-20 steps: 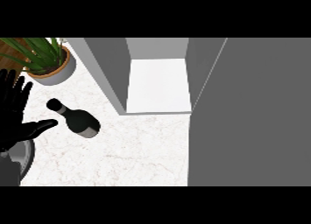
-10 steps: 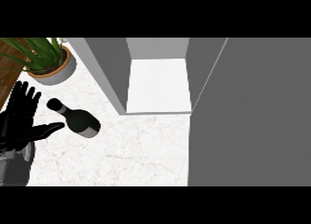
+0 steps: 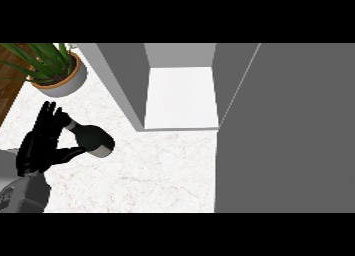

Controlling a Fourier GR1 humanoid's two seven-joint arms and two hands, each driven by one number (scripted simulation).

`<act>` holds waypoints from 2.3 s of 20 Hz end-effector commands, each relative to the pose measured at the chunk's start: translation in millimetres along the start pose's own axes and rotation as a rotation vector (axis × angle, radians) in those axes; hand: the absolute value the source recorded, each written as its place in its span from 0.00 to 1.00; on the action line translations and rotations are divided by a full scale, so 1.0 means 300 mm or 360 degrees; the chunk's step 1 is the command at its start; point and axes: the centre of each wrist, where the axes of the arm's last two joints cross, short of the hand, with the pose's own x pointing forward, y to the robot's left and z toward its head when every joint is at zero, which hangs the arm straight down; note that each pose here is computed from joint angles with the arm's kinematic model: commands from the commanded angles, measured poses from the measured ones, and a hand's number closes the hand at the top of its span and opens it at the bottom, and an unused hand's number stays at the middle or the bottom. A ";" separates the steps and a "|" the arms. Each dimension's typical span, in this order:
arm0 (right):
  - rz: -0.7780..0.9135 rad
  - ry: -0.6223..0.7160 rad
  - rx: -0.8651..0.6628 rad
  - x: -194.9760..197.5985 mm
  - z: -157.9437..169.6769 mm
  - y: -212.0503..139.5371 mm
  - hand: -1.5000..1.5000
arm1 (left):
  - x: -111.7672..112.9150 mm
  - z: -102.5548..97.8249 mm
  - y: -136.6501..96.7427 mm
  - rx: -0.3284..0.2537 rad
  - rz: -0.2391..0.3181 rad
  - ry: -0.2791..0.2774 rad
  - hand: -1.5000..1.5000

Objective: Pick up the wine, place it into the cabinet and close the cabinet

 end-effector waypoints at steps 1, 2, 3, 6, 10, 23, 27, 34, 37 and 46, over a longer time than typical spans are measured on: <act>-0.0046 -0.0097 0.0072 0.110 0.061 0.048 0.00 | -0.071 -0.013 -0.005 -0.0064 0.0071 0.0017 0.00; -0.0062 -0.0088 0.0060 0.091 0.046 0.018 0.00 | -0.143 0.015 -0.023 -0.0043 0.0102 0.0048 0.00; -0.0036 -0.0105 0.0075 0.128 0.044 0.030 0.00 | -0.104 0.008 0.042 -0.0065 0.0111 0.0040 0.00; -0.0053 -0.0108 0.0039 0.116 0.066 0.052 0.00 | -0.197 0.064 0.040 -0.0066 0.0183 0.0045 0.00; -0.0036 -0.0103 0.0076 0.117 0.037 0.039 0.00 | -0.240 0.059 0.021 -0.0121 0.0222 0.0104 0.00; -0.0059 -0.0111 0.0097 0.143 0.051 0.076 0.00 | -0.285 0.054 0.019 -0.0050 0.0355 0.0063 0.00; -0.0072 -0.0115 0.0106 0.080 0.024 0.058 0.00 | -0.281 0.014 -0.031 -0.0125 0.0427 0.0058 1.00; -0.0058 -0.0099 0.0084 0.098 0.031 0.069 0.00 | -0.294 0.016 -0.051 -0.0324 0.0566 0.0123 1.00; -0.0019 -0.0071 0.0071 0.087 0.028 0.038 0.00 | -0.262 -0.041 -0.101 -0.0307 0.0428 0.0021 1.00; 0.0007 -0.0058 0.0039 0.058 0.008 0.039 0.00 | -0.394 0.191 -0.106 -0.0226 -0.0014 -0.0272 1.00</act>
